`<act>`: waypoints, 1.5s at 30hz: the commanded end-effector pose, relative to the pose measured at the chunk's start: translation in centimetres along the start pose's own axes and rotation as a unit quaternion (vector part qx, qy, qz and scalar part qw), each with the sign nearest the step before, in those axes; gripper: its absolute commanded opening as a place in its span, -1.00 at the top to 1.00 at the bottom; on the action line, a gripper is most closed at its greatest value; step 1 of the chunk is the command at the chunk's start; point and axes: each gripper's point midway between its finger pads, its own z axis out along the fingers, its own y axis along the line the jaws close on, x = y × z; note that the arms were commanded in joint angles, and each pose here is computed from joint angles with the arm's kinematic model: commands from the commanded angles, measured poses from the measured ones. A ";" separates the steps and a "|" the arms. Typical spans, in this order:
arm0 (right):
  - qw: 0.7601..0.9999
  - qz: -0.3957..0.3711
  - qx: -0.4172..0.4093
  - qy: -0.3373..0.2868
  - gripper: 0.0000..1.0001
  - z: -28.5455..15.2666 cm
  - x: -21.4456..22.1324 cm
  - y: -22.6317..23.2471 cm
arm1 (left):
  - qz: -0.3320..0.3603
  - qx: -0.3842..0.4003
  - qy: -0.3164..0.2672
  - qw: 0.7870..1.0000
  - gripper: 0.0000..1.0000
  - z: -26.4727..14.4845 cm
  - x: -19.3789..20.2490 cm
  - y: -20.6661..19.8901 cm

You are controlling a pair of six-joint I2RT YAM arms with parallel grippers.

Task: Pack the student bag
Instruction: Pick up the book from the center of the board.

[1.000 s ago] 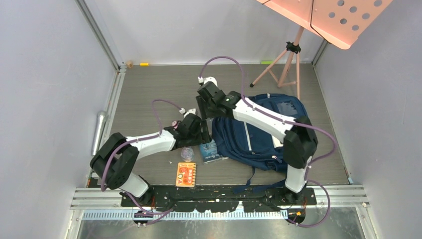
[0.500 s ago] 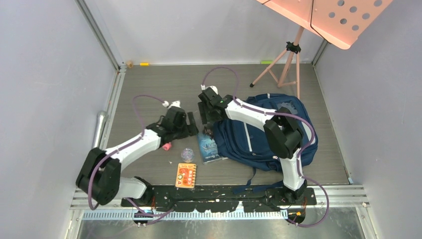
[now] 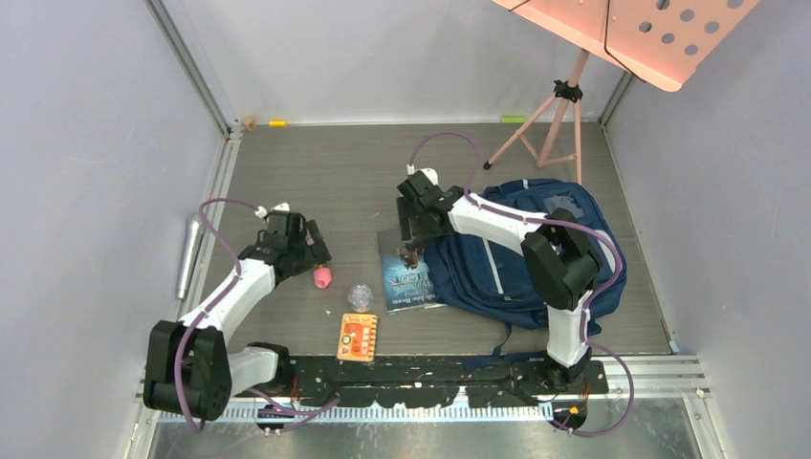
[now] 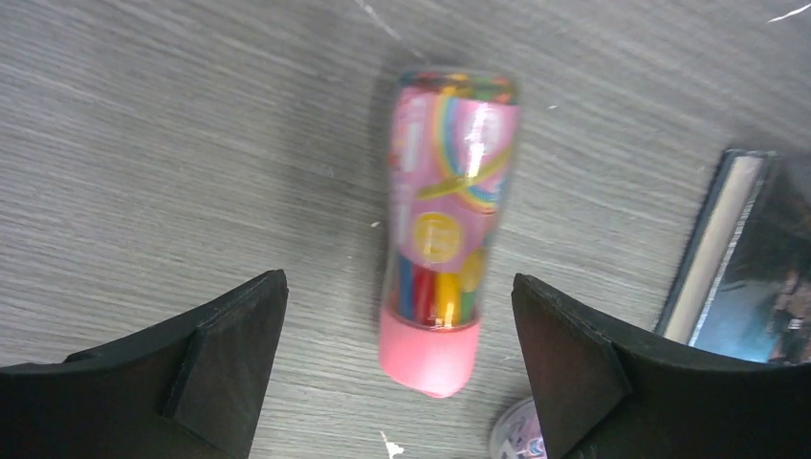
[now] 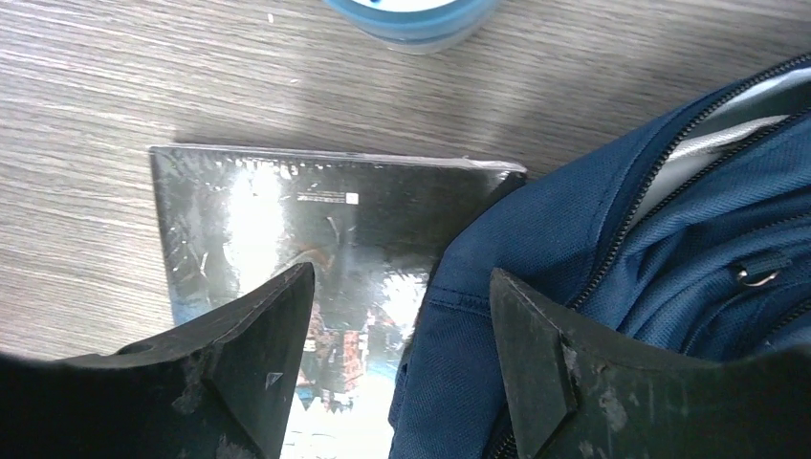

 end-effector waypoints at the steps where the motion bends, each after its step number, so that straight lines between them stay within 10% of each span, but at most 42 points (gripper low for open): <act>1: 0.992 -0.003 0.110 0.054 -0.51 -1.3 3.0 -6.7 | -0.002 0.010 0.017 1.000 -0.80 1.1 0.7 0.4; 25: 0.998 0.003 0.032 0.053 -0.40 -0.3 2.7 -3.9 | 0.048 0.130 -0.041 0.990 -0.75 -4.4 -2.6 -5.6; 45: 0.997 -0.022 -0.067 0.042 -0.32 1.9 -0.3 -1.5 | 0.057 0.266 0.081 0.959 -0.59 -0.8 5.6 -16.9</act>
